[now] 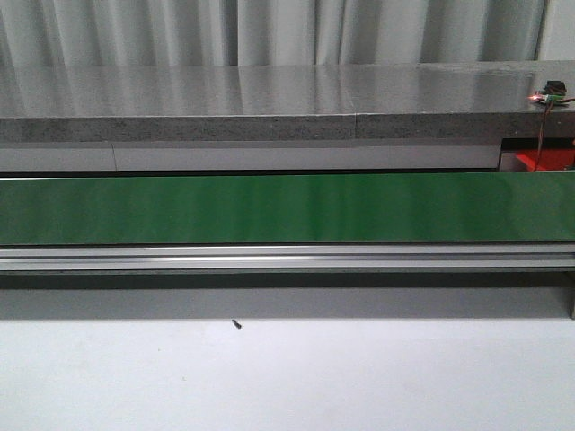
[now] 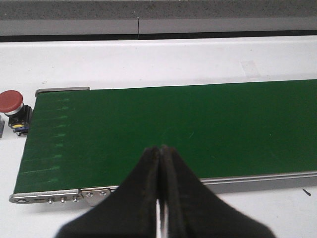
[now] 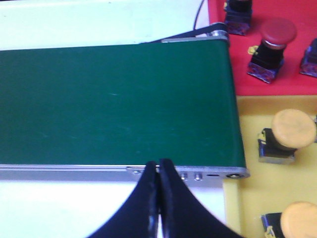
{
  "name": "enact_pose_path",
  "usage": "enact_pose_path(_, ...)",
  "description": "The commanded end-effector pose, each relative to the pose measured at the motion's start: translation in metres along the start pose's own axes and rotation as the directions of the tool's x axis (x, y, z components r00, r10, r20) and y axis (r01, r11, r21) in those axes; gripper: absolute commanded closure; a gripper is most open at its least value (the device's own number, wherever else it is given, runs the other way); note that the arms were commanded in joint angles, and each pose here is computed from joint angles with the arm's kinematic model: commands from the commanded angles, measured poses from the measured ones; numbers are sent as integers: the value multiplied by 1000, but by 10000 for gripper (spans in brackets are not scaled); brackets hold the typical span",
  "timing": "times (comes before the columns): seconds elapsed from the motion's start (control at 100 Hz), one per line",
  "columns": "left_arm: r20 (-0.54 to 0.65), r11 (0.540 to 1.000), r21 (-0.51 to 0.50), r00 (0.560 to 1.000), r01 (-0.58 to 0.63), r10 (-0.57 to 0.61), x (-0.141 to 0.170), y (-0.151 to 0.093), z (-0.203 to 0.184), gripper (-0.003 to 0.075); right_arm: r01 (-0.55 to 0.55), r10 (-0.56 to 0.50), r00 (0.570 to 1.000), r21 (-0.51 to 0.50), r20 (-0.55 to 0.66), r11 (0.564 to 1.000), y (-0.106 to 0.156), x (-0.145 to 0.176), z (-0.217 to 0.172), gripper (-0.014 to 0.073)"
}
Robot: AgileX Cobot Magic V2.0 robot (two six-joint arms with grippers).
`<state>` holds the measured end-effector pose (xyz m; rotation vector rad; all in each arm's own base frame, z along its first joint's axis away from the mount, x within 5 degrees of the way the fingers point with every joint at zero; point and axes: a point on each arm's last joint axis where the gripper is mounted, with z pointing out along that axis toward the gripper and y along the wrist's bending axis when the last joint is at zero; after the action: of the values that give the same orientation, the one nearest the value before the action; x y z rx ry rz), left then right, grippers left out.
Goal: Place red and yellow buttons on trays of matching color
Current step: 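Lower the yellow button into the yellow tray and open the right gripper, then move the left gripper to the remaining buttons and grasp a yellow-capped one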
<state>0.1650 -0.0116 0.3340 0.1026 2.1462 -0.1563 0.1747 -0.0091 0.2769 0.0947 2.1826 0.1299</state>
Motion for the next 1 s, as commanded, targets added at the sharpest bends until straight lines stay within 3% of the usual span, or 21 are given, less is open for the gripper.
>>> enact_pose_path(0.0, 97, 1000, 0, 995, 7, -7, -13, -2, -7, 740, 35, -34, 995, -8, 98, 999, 6, -12, -13, 717)
enact_pose_path(0.28, 104, 992, -57, 989, 116, -109, -33, 14, -5, 740, 46, -43, 993, -21, 110, 999, 9, -12, -18, 717)
enact_pose_path(0.44, 4, 967, -135, 976, 217, -218, -49, 45, 13, 740, 46, -43, 993, -20, 112, 999, 9, -12, -18, 717)
enact_pose_path(0.63, -15, 914, -213, 934, 346, -357, -66, 93, 39, 722, 45, -43, 993, -19, 113, 999, 9, -12, -17, 717)
enact_pose_path(0.75, -54, 894, -246, 915, 375, -399, -74, 120, 57, 558, 45, -43, 992, -18, 115, 999, 9, -12, -17, 717)
enact_pose_path(0.9, -63, 877, -271, 902, 396, -427, -84, 147, 77, 220, 45, -43, 992, -18, 115, 999, 9, -12, -17, 717)
enact_pose_path(0.99, -67, 864, -284, 891, 415, -450, -88, 162, 87, 162, 45, -43, 992, -18, 115, 999, 9, -12, -17, 717)
